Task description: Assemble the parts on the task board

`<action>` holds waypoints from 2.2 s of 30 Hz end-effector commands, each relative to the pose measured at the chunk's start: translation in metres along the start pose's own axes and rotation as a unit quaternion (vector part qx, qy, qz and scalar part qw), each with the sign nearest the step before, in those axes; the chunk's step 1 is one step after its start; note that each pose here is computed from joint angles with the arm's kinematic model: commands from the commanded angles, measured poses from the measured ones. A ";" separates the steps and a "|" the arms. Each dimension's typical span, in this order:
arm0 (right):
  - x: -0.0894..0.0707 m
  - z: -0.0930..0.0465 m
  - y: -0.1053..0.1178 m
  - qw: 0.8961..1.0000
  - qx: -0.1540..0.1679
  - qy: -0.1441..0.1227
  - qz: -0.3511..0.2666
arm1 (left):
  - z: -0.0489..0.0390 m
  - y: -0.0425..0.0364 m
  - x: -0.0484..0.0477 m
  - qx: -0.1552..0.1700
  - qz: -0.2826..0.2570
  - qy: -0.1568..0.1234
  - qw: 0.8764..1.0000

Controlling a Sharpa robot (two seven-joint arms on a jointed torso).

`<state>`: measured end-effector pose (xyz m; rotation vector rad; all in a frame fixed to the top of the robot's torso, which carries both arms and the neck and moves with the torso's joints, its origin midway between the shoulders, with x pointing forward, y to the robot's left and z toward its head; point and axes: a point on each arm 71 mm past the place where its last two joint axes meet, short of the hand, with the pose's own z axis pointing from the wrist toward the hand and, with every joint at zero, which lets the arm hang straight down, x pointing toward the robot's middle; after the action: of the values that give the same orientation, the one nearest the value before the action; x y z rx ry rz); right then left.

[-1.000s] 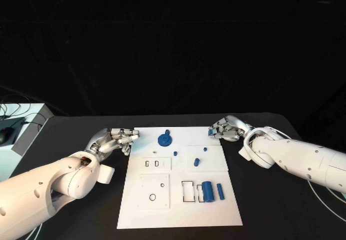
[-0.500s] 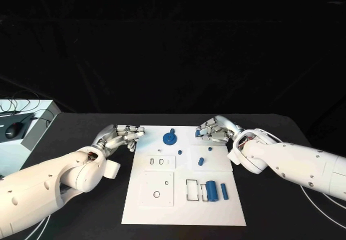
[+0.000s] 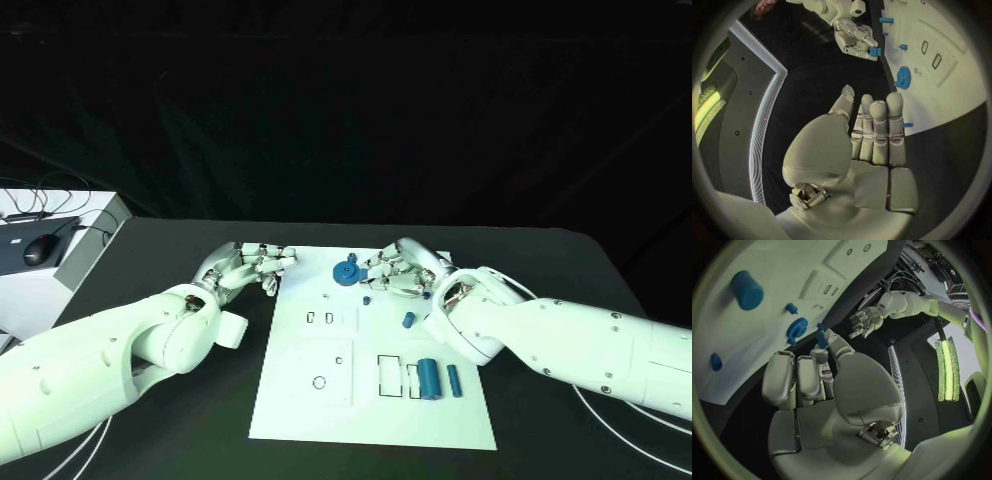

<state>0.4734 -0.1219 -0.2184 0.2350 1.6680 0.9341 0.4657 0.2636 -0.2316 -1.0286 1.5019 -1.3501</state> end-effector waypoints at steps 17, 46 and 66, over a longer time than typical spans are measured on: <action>0.036 -0.013 0.020 0.999 0.003 0.011 -0.047 | 0.0014 0.0002 0.0023 0.000 0.000 0.000 1.000; 0.055 -0.016 0.006 0.997 0.010 0.021 -0.067 | 0.0017 0.0010 0.0017 -0.002 0.000 0.001 1.000; 0.060 -0.015 0.000 0.995 0.018 0.030 -0.091 | 0.0014 0.0010 0.0012 -0.002 0.001 0.001 1.000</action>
<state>0.4408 -0.0937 -0.2612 0.1085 1.7290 0.7984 0.4669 0.2636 -0.2334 -1.0385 1.5048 -1.3364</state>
